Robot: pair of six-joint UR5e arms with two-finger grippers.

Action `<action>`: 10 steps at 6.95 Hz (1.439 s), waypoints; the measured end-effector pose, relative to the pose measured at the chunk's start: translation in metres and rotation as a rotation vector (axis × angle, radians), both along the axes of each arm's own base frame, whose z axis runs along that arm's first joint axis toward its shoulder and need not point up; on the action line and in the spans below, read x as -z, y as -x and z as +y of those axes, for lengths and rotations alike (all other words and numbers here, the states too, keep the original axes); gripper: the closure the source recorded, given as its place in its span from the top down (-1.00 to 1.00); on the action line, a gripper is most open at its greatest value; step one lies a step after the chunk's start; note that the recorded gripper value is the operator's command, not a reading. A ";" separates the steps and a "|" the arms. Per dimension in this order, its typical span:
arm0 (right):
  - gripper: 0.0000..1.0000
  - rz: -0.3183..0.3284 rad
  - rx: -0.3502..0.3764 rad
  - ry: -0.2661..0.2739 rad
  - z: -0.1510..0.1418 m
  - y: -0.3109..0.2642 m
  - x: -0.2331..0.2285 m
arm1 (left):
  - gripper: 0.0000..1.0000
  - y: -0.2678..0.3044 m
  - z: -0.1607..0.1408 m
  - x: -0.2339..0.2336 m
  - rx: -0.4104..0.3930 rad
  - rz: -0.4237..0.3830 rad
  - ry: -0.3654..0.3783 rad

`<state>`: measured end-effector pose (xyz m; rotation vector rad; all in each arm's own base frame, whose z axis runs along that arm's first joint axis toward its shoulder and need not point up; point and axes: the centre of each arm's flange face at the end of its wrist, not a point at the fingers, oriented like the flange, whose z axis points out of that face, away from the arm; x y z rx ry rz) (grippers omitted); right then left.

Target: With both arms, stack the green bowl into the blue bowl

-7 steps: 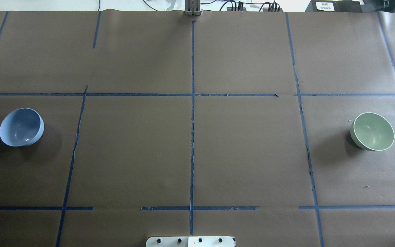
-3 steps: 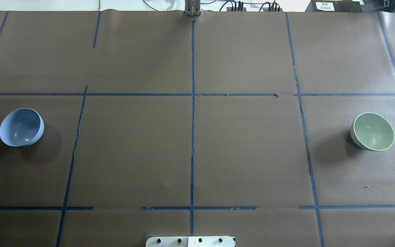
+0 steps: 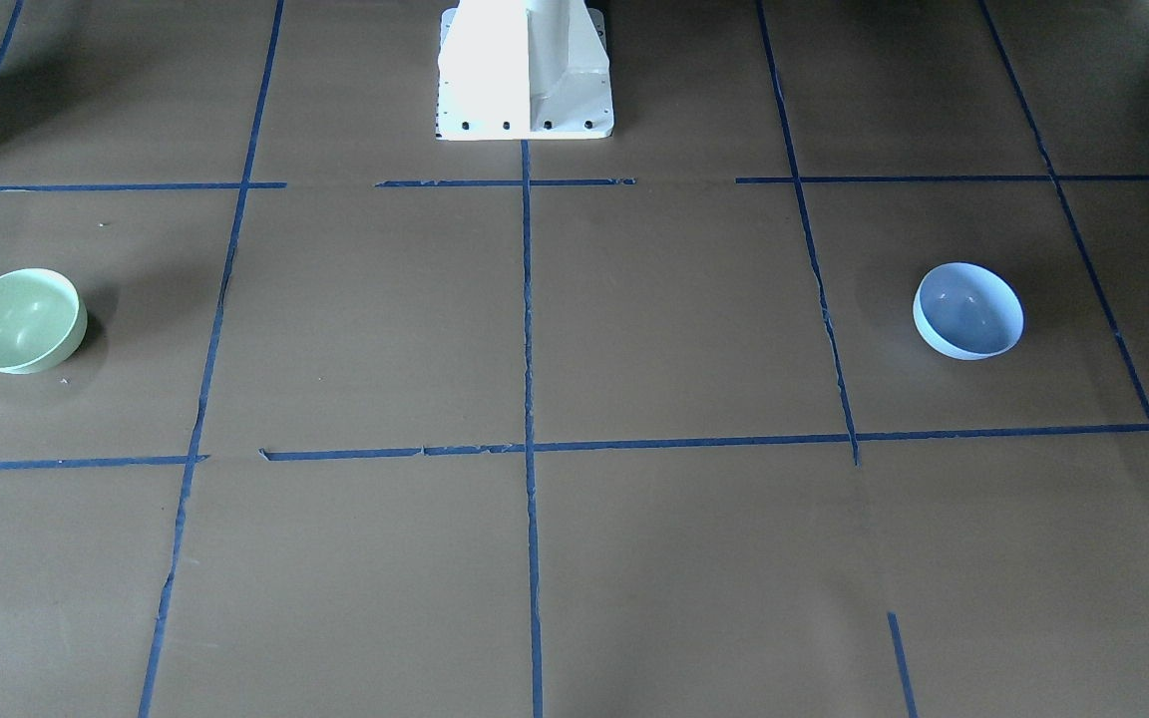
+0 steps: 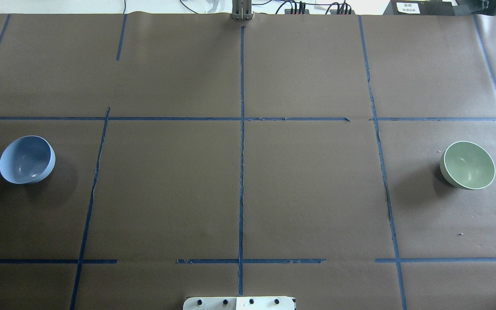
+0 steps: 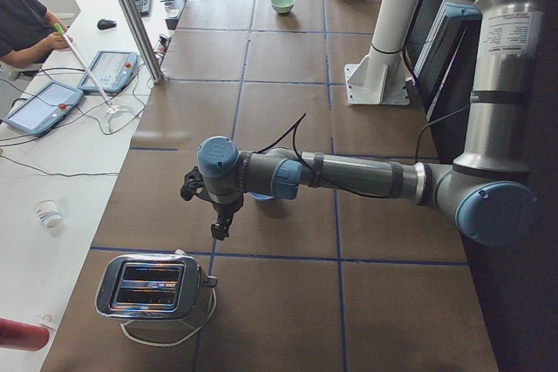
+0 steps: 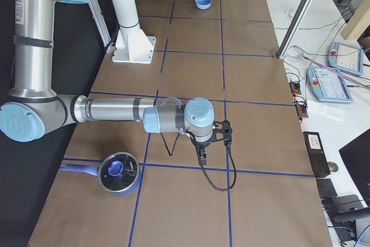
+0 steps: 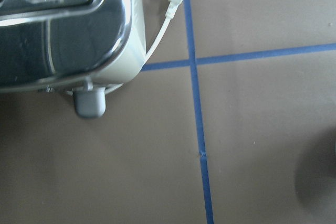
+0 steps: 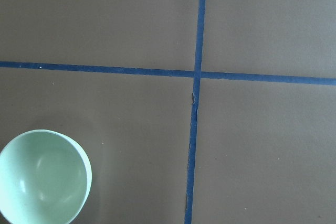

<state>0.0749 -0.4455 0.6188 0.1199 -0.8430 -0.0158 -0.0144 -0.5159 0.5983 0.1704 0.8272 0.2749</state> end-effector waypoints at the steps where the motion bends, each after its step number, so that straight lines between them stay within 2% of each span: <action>1: 1.00 -0.003 -0.001 0.001 0.000 0.000 0.000 | 1.00 -0.022 -0.001 0.006 0.007 0.014 0.033; 3: 1.00 -0.008 -0.029 0.030 0.000 0.000 0.002 | 1.00 -0.068 0.004 0.016 0.103 0.067 0.116; 5: 1.00 -0.013 -0.055 0.057 0.000 0.000 0.003 | 1.00 -0.120 0.024 0.009 0.181 0.134 0.183; 8: 1.00 -0.014 -0.060 0.066 0.000 0.000 0.002 | 0.99 -0.184 0.044 -0.008 0.191 0.151 0.244; 9: 1.00 -0.014 -0.060 0.068 0.000 0.000 0.000 | 0.71 -0.199 0.048 -0.008 0.183 0.145 0.256; 10: 1.00 -0.014 -0.060 0.070 0.001 0.000 -0.001 | -0.01 -0.204 0.049 -0.009 0.180 0.142 0.262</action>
